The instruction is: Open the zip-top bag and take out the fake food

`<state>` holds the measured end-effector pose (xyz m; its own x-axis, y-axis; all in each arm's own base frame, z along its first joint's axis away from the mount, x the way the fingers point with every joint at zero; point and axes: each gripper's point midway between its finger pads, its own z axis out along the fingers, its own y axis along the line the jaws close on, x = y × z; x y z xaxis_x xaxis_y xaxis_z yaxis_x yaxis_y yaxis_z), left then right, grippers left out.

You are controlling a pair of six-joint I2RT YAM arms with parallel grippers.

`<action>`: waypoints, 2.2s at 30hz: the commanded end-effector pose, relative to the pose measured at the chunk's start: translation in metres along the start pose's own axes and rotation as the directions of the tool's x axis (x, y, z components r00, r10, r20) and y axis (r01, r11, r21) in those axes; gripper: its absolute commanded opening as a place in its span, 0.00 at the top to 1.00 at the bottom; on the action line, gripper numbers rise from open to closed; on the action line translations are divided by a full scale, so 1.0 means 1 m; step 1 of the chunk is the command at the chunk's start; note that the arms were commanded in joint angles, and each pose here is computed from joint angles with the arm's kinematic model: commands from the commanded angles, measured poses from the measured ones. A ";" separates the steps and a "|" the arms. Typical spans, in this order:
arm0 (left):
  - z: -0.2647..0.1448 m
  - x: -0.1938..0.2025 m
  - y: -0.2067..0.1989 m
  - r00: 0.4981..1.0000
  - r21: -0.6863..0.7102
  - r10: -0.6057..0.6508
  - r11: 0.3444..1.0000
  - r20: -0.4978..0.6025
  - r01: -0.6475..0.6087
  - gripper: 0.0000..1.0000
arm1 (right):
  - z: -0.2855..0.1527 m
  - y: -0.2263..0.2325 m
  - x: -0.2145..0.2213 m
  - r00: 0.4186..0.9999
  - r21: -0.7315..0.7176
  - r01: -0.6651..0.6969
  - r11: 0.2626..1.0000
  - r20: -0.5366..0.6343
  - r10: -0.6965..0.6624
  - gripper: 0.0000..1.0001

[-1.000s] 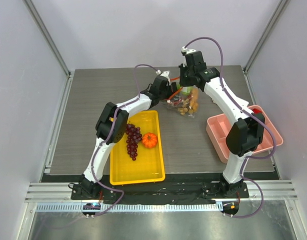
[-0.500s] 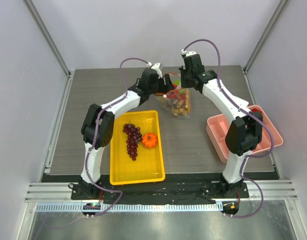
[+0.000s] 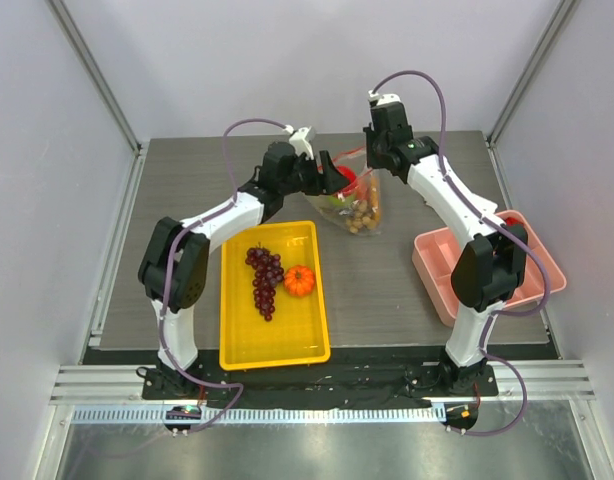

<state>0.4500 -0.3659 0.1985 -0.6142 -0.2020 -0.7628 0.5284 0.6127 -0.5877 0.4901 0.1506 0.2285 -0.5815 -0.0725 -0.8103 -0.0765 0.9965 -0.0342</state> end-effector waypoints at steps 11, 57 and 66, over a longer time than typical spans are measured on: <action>-0.064 -0.134 -0.095 0.875 0.445 -0.456 0.825 0.161 0.348 1.00 | -0.013 -0.012 -0.027 0.996 0.039 0.009 0.999 0.093 -0.012 0.99; -0.248 0.211 -0.041 0.902 -0.346 0.029 0.918 -0.430 -0.195 0.00 | -0.024 -0.002 -0.025 0.996 -0.041 -0.040 0.998 0.080 0.043 0.99; -0.207 0.034 -0.081 0.988 -0.133 0.135 0.980 -0.080 -0.145 0.55 | -0.027 0.005 -0.026 0.996 -0.077 -0.046 0.996 0.077 0.052 0.99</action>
<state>0.2039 -0.2476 0.1901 -0.7298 0.0516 -0.6817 0.3994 0.8415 -0.3639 0.4878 0.1539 0.2273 -0.5873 -0.0592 -0.8072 -0.0994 0.9950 -0.0007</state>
